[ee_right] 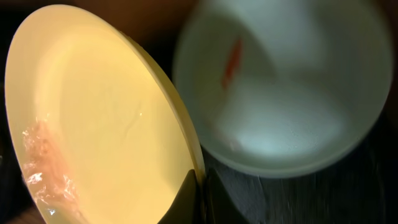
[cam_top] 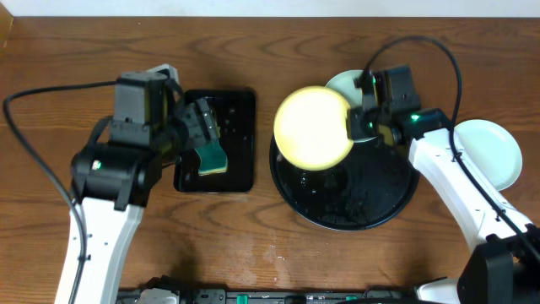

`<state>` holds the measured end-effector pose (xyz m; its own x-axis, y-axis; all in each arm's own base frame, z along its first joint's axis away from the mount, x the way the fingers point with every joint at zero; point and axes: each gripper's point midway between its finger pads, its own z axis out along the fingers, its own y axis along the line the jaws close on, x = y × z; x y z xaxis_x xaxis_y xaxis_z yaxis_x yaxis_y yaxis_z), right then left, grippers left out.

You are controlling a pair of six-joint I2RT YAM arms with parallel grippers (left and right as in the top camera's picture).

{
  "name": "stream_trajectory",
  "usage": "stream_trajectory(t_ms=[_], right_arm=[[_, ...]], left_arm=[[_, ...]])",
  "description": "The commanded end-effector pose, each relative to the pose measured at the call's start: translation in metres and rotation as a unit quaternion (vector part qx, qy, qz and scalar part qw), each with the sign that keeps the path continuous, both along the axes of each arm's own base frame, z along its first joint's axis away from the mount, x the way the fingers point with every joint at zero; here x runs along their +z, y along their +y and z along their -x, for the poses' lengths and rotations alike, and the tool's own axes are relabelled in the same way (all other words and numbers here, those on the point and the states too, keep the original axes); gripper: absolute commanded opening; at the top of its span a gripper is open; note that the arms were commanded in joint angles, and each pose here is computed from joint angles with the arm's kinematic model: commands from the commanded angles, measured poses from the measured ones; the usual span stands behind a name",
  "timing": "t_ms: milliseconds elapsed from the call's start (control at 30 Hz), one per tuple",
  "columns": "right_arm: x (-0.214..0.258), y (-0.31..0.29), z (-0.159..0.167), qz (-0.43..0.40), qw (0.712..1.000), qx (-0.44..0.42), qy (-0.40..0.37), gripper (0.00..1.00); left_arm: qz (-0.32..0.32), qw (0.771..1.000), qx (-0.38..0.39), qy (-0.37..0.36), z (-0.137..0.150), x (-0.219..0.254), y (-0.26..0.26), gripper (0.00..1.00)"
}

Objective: Clean dirty plates on tray and stack at the side
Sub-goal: 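Return the sponge to the black rectangular tray with the left gripper, then lift the yellow plate with the right gripper and tilt it up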

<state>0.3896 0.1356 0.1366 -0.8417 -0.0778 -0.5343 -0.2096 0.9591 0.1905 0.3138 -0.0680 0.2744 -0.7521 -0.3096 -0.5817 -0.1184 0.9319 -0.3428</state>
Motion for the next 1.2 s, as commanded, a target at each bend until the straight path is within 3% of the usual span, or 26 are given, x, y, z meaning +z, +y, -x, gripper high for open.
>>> stream_trajectory(t_ms=[0, 167, 300, 633, 1167], right_arm=[[0.052, 0.034, -0.016, -0.024, 0.996, 0.034, -0.073, 0.01], [0.077, 0.099, -0.029, -0.037, 0.984, 0.074, -0.161, 0.01], [0.076, 0.14, -0.037, 0.004, 0.971, 0.078, -0.226, 0.01], [0.122, 0.208, -0.032, 0.081, 0.895, 0.175, -0.403, 0.01], [0.161, 0.219, -0.007, 0.113, 0.86, 0.199, -0.456, 0.01]], left_arm=[[0.003, 1.0, -0.005, -0.024, 0.005, 0.017, 0.001, 0.82], [0.003, 1.0, -0.005, -0.027, 0.006, 0.018, 0.001, 0.82], [0.003, 1.0, -0.005, -0.025, 0.005, 0.017, 0.001, 0.82], [0.003, 1.0, -0.005, -0.025, 0.005, 0.017, 0.001, 0.82], [0.003, 1.0, -0.005, -0.025, 0.005, 0.017, 0.001, 0.83]])
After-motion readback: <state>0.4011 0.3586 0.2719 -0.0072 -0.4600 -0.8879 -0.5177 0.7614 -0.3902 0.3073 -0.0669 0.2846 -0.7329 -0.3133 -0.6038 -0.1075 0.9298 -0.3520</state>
